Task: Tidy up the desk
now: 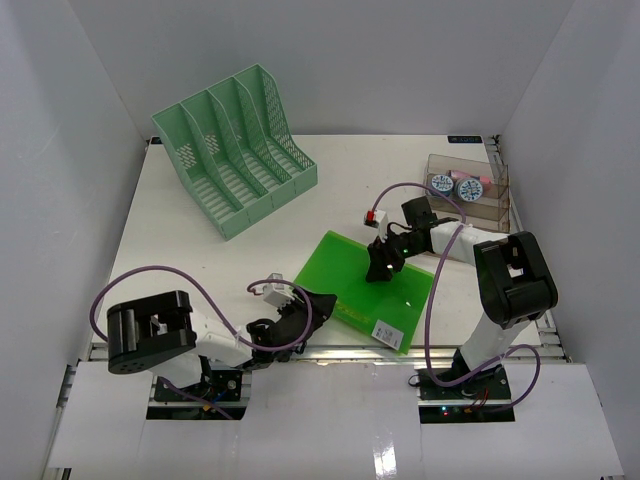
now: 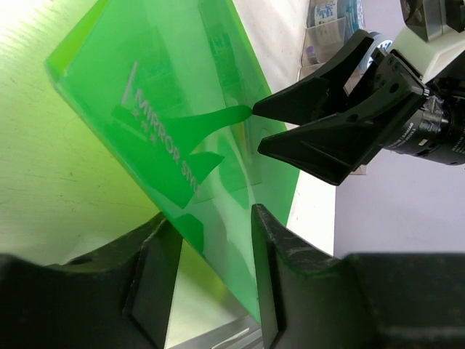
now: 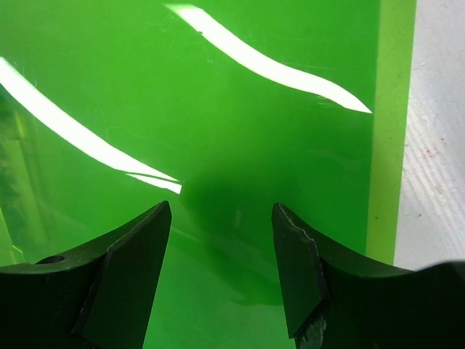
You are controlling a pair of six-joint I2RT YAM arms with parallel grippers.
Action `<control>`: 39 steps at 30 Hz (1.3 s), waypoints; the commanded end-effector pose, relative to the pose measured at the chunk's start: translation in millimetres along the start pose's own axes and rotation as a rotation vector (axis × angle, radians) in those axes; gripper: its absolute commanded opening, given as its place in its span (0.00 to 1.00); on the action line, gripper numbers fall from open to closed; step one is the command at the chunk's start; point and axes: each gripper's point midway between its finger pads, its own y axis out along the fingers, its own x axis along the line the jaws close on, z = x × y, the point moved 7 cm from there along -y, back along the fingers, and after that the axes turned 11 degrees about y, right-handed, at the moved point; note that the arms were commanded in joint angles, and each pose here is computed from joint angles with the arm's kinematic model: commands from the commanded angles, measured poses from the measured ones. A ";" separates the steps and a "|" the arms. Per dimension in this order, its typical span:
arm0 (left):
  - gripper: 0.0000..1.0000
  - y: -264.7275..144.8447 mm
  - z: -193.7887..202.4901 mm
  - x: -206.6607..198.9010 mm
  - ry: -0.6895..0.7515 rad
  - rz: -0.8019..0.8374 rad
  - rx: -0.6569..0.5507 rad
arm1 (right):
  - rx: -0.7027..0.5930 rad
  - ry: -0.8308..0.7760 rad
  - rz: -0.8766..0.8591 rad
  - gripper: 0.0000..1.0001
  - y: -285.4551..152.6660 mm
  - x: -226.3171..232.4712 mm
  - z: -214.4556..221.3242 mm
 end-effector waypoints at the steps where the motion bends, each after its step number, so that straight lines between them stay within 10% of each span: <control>1: 0.45 8.6 -8.6 -25.0 -0.053 0.050 -0.041 | 0.103 0.098 -0.042 0.64 0.4 9.9 29.2; 22: 0.01 15.7 -15.6 -40.8 -0.017 0.066 -0.054 | 0.023 0.048 -0.097 0.67 -24.4 31.5 15.8; 39: 0.00 -32.6 -75.7 -55.6 0.362 0.049 -0.051 | -0.318 -0.184 -0.134 0.77 -133.7 65.5 -49.9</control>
